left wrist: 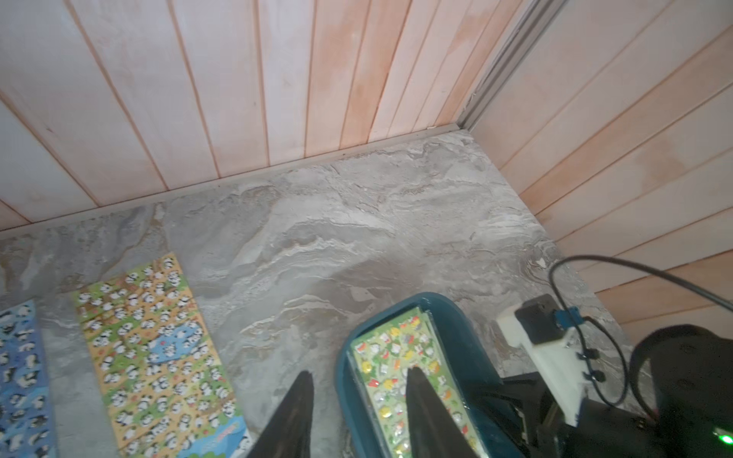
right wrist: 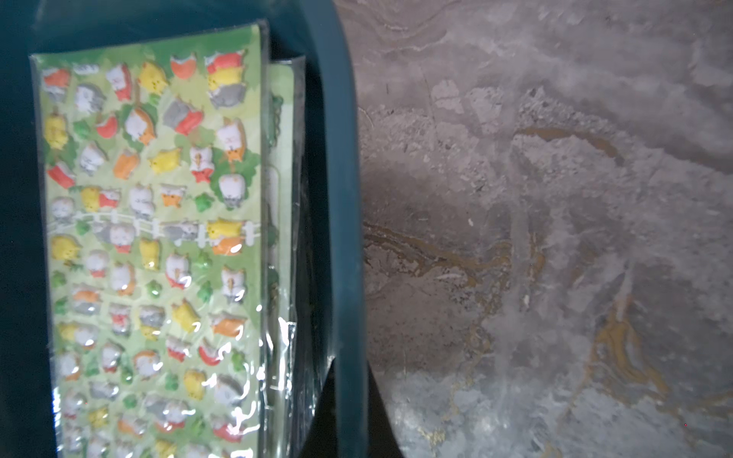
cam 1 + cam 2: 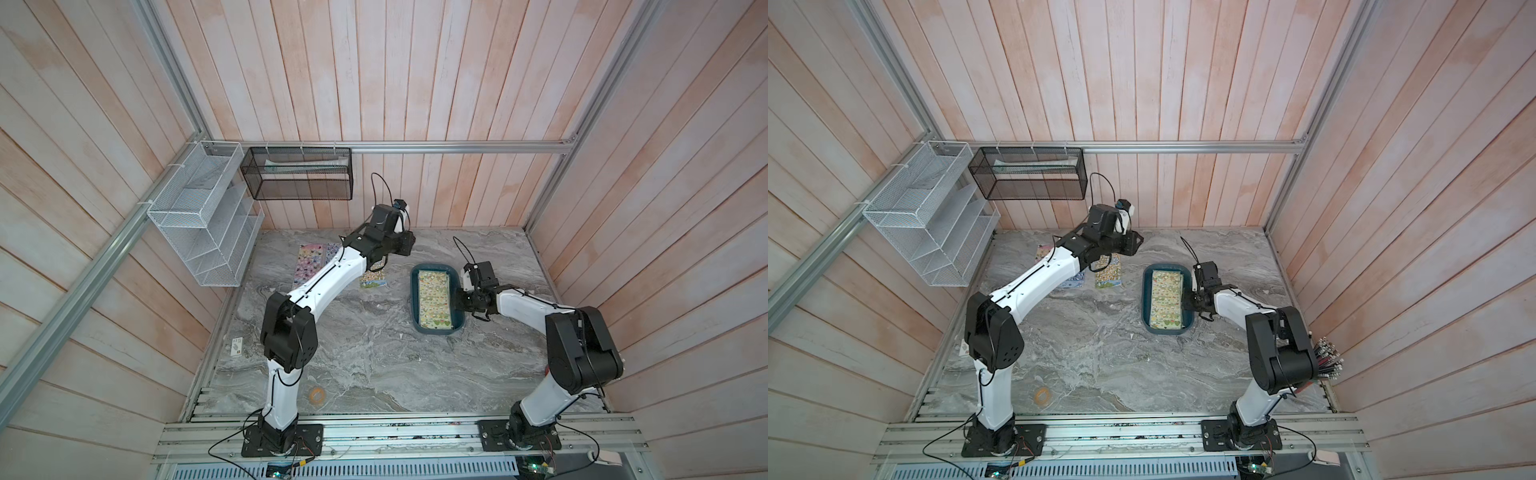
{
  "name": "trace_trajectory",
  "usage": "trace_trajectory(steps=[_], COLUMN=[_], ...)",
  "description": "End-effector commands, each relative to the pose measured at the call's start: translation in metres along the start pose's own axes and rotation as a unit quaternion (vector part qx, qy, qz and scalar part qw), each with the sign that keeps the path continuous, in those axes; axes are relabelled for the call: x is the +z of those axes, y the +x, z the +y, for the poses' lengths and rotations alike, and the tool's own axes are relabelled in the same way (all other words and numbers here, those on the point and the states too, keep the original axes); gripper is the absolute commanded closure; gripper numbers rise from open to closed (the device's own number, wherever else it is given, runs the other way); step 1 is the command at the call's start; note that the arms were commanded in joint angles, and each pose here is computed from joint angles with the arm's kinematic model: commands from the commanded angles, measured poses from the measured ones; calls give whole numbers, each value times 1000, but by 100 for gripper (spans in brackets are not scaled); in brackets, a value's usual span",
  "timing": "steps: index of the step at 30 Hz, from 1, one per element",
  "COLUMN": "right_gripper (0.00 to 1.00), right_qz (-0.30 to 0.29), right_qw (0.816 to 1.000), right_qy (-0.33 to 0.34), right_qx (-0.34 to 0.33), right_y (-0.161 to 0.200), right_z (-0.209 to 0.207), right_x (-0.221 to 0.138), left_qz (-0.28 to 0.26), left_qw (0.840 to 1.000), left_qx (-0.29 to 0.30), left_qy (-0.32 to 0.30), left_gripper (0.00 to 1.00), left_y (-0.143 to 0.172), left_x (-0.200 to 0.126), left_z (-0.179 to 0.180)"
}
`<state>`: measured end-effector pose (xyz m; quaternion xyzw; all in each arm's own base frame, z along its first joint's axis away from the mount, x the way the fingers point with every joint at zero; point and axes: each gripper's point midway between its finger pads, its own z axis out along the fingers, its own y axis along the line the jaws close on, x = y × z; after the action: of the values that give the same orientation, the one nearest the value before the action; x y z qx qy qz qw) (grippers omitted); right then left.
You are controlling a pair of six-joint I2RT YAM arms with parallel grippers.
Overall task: Take the stickers out of the storage box
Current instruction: Place the sticker at the center of the board, then pick up the sticker from the storage box.
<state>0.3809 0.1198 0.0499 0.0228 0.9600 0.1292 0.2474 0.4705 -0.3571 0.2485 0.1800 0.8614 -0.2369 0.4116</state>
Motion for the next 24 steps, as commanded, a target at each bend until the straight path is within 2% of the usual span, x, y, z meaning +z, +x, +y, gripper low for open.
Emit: trace_trajectory(steps=[1, 10, 24], right_gripper=[95, 95, 94], right_qz=[-26, -36, -51], right_qw=[1000, 999, 999], right_qy=[-12, 2, 10], right_qx=[-2, 9, 14], right_y=[-17, -22, -27], right_z=[7, -6, -12], right_x=[-8, -16, -27], left_qz=[44, 102, 161], left_qw=[998, 994, 984], left_qx=[-19, 2, 2], left_qy=[-38, -45, -79], left_gripper=[58, 48, 39], left_y=[36, 94, 151], left_x=[15, 52, 96], left_z=[-7, -52, -45])
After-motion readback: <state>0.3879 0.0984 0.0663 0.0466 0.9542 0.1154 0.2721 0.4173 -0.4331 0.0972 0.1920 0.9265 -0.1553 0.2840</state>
